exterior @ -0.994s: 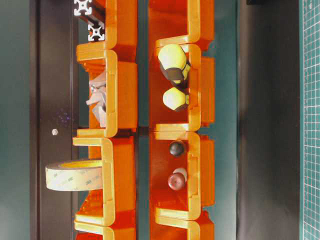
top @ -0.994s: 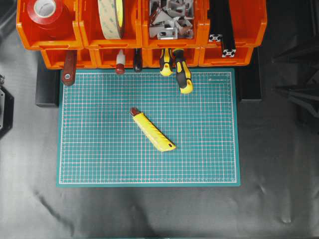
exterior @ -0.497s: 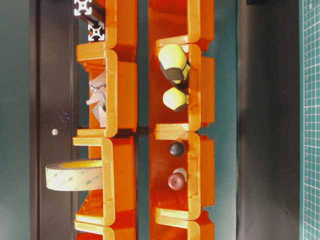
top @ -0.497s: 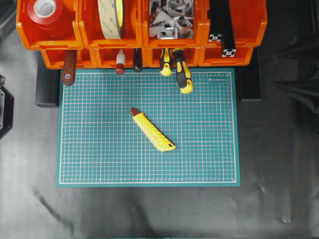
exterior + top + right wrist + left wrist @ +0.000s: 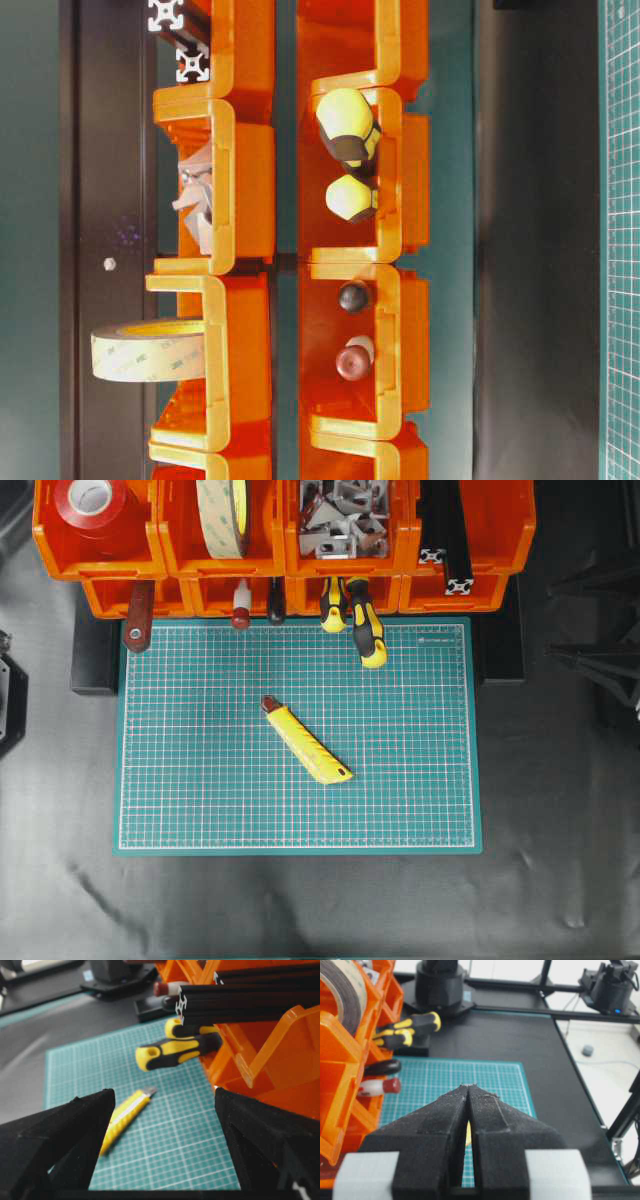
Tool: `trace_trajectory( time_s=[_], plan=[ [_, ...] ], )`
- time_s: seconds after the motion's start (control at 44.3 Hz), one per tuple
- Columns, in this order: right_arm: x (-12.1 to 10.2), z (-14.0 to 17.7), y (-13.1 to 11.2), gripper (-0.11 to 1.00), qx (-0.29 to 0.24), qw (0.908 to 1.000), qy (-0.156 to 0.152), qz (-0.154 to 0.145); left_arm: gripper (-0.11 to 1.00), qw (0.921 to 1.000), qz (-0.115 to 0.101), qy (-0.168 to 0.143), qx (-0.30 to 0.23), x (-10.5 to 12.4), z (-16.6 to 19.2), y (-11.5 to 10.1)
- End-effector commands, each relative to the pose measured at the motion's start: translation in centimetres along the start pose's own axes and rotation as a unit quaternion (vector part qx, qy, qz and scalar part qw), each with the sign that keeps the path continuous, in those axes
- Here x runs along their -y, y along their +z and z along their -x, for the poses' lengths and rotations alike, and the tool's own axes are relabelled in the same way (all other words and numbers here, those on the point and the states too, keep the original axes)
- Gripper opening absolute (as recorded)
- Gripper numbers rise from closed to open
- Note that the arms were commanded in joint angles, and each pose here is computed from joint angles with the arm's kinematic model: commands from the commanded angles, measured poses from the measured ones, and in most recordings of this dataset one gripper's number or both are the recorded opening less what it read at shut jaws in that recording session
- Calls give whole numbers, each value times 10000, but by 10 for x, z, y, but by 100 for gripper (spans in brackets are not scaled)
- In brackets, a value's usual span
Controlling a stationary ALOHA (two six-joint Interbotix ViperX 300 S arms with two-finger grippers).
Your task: Pick cutter from container rack with right arm.
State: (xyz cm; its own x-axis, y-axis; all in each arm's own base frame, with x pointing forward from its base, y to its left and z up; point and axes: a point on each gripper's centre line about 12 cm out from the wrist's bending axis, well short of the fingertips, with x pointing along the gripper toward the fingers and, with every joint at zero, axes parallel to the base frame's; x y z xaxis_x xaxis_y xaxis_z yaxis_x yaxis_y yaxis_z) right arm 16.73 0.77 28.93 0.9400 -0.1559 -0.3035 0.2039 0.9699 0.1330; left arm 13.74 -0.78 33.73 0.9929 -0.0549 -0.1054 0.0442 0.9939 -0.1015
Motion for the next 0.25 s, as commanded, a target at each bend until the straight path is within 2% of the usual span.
trace_trajectory(
  time_s=[0.0,0.226],
  plan=[
    [0,-2,1,78,2,9998,-76,193,1,10000,1,7,32,0,-1,4],
    [2,-1,1,78,4,9996,-118,252,1,10000,2,3,70,0,1,5]
  ],
)
